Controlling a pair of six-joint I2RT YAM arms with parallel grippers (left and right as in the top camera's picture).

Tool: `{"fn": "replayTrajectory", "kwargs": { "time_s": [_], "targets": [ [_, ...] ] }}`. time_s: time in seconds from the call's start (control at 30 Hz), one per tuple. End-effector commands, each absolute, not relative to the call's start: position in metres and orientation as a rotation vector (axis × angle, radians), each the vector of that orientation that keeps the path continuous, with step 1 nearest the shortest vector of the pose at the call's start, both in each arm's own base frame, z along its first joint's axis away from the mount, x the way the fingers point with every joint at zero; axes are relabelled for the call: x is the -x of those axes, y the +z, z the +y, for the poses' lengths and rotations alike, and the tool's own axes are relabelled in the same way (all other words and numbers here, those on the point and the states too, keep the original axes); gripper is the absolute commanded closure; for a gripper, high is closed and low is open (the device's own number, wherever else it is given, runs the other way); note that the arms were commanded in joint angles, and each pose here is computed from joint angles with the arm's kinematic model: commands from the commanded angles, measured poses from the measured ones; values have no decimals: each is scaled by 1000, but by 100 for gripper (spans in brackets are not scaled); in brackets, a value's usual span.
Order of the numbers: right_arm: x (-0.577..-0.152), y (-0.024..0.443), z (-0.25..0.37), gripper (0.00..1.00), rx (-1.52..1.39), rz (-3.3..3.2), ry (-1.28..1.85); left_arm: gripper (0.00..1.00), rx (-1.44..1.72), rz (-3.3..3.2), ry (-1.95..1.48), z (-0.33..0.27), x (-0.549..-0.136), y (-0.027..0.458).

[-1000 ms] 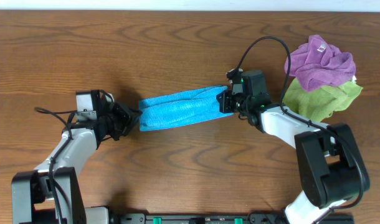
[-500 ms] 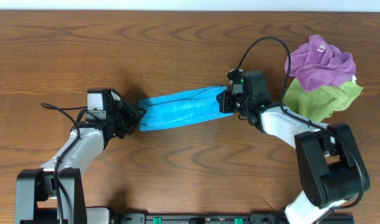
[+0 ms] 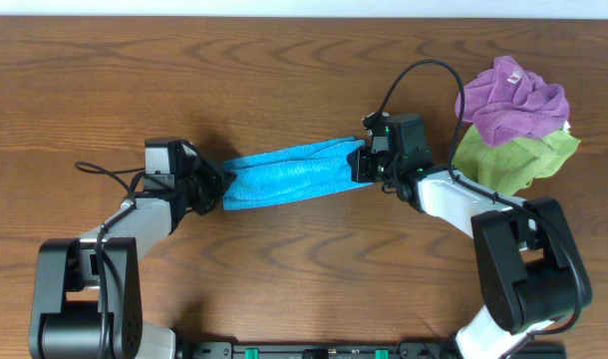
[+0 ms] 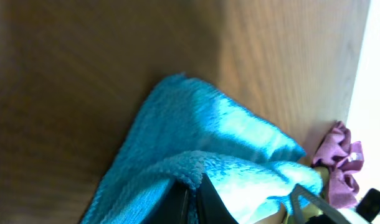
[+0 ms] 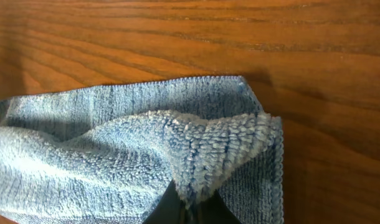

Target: Fold the cloth

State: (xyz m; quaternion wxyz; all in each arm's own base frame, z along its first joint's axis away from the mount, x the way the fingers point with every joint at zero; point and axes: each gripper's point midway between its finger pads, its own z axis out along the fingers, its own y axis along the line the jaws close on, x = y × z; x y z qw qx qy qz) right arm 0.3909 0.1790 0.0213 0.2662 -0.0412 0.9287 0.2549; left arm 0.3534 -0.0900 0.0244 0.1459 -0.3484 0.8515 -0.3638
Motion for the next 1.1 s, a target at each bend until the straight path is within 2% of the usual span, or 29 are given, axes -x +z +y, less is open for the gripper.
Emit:
{"fn": "replayTrajectory", "kwargs": {
  "time_s": [0.0, 0.5, 0.87, 0.9, 0.93, 0.97, 1.0, 1.03, 1.07],
  "targets": [
    [-394, 26, 184, 96, 117, 2501, 700, 94, 981, 2399, -1076, -89, -366, 34],
    [-410, 29, 174, 99, 104, 2444, 598, 94, 988, 2303, -979, -72, -390, 45],
    [-404, 8, 192, 96, 152, 2469, 609, 94, 1026, 2307, -909, -64, -392, 31],
    [-403, 8, 194, 91, 157, 2470, 609, 92, 1023, 2311, -907, -64, -391, 30],
    [-402, 8, 195, 87, 162, 2470, 611, 85, 1015, 2314, -903, -64, -391, 30],
    [-401, 8, 196, 82, 166, 2469, 613, 75, 1000, 2318, -898, -64, -391, 30],
    [-401, 8, 197, 73, 167, 2469, 614, 60, 977, 2317, -894, -64, -392, 31],
    [-401, 8, 197, 63, 167, 2469, 614, 50, 961, 2313, -891, -63, -394, 32],
    [-401, 9, 196, 58, 166, 2470, 614, 41, 955, 2306, -890, -61, -395, 33]
  ]
}}
